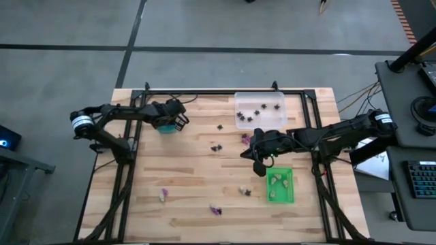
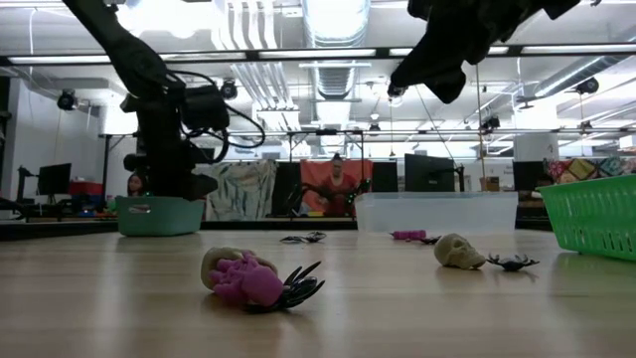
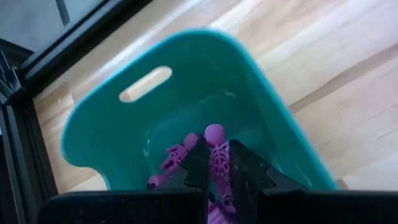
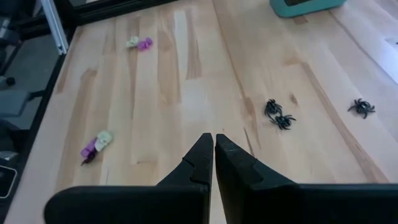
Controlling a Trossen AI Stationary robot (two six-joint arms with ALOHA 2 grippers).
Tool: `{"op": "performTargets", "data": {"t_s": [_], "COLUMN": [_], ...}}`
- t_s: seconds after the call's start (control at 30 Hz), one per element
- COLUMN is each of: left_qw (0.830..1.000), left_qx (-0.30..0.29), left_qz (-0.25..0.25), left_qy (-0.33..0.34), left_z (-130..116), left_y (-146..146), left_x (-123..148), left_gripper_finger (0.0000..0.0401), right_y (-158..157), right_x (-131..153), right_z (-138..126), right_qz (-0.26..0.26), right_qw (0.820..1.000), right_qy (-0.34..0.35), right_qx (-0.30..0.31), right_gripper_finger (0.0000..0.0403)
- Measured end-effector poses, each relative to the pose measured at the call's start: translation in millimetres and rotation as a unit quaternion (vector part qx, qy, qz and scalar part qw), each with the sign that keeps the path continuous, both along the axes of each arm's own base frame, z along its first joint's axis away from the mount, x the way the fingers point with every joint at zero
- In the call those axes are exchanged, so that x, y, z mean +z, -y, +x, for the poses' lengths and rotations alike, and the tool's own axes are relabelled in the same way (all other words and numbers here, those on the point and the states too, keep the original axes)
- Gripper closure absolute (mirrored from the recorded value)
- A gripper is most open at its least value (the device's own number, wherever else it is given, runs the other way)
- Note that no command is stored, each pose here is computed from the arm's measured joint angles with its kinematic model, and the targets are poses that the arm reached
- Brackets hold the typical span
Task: Sort Halloween decoration
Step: Put the purple skeleton toy into the blue bin
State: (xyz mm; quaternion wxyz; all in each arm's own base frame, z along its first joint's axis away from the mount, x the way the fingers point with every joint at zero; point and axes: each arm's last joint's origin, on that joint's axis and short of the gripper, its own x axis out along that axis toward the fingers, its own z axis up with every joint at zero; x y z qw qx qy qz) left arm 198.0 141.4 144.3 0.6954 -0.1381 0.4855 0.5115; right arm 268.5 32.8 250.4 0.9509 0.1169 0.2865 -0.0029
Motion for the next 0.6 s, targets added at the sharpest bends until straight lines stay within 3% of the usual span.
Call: {"op": "performTargets", "data": {"t_s": [0.27,0.6], "left_qw": [1.0,1.0], "left_qx": [0.003,0.004], "left_qz": [-0.002,0.001], "left_qy": [-0.01,-0.006], "left_z": [3.1,3.0], "left_y": [-2.5,-2.5], "left_x": [-4.6,-2.7], "left_gripper_finger": [0.0377,0.0311], "right_y": [0.0,0.1], "right_x": [0.4,-0.1], "right_z": [-0.1,-0.4], "right_qz": [0.0,0.0], "right_qw": [1.0,1.0], "right_qy": [0.0,-0.003], "right_qx": [0.0,0.0], "right_gripper_finger": [0.0394,0.0394]}}
